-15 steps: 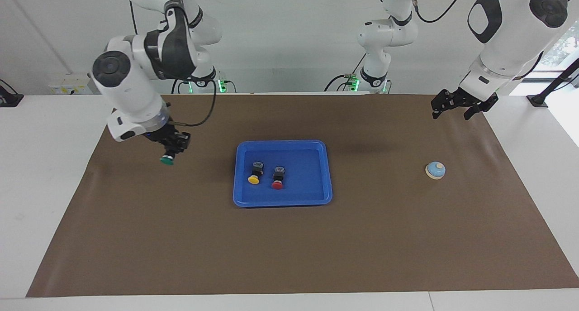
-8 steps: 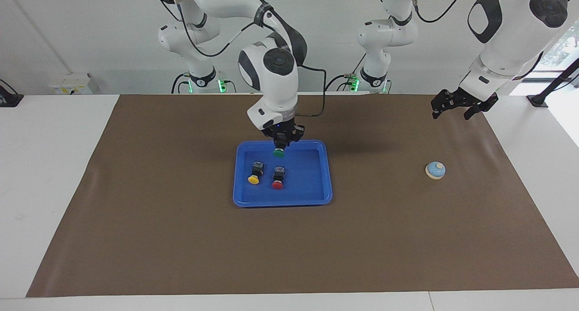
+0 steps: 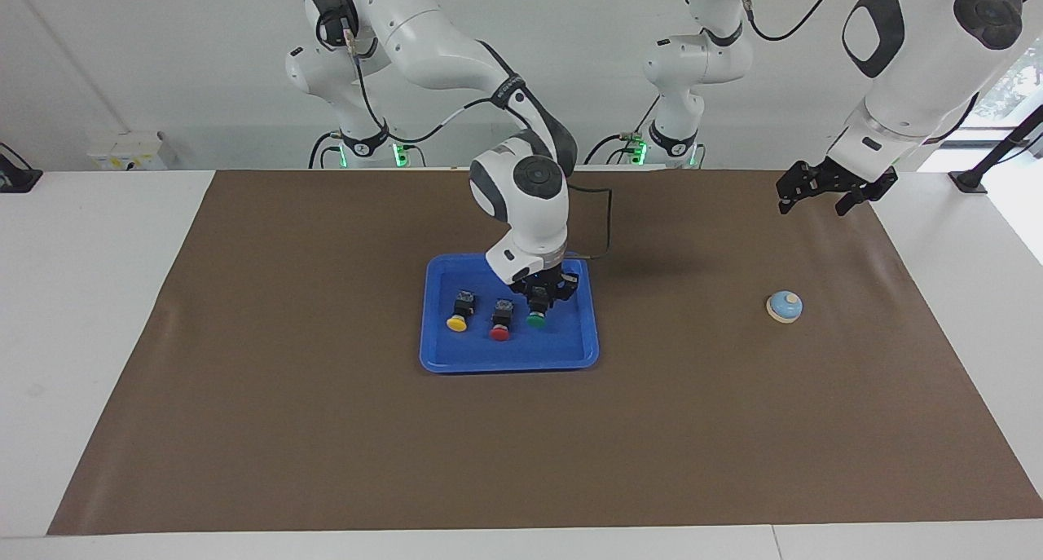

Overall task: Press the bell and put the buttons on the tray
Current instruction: 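Carry the green button into the tray and release it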

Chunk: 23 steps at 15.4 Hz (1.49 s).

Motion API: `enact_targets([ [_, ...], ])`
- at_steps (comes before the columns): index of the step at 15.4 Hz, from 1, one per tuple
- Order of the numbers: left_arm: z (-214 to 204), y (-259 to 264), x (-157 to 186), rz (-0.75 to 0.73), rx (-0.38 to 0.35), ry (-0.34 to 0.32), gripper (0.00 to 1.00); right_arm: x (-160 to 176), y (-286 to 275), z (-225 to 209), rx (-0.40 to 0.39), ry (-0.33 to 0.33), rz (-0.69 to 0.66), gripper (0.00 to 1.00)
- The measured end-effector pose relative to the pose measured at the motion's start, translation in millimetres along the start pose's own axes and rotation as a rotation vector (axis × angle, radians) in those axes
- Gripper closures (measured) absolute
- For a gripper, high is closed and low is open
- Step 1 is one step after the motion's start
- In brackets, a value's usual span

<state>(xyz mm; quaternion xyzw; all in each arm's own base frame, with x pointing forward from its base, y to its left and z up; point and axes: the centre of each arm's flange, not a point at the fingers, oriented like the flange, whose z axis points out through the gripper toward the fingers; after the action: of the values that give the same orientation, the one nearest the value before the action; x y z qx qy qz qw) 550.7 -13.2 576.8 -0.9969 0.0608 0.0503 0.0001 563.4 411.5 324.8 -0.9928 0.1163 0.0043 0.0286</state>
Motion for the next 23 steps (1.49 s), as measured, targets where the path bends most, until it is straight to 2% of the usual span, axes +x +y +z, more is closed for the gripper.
enact_targets([
  [5,0,0,0,0.0,0.0,0.0,0.0,0,-4,12,0.002,0.024,-0.123,0.58],
  [11,0,0,0,0.0,0.0,0.0,0.0,-8,-6,29,0.007,0.029,-0.154,0.58],
  [13,0,0,0,0.0,0.0,0.0,0.0,-8,-6,29,0.007,0.029,-0.152,0.44],
  [17,0,0,0,0.0,0.0,0.0,0.0,2,4,2,-0.001,0.022,-0.106,0.04],
  [18,0,0,0,0.0,0.0,0.0,0.0,12,15,-15,-0.005,0.02,-0.085,0.0],
  [20,0,0,0,0.0,0.0,0.0,0.0,39,51,-59,-0.012,0.014,-0.038,0.0],
  [23,0,0,0,0.0,0.0,0.0,0.0,80,136,-129,-0.027,-0.009,-0.084,0.0],
])
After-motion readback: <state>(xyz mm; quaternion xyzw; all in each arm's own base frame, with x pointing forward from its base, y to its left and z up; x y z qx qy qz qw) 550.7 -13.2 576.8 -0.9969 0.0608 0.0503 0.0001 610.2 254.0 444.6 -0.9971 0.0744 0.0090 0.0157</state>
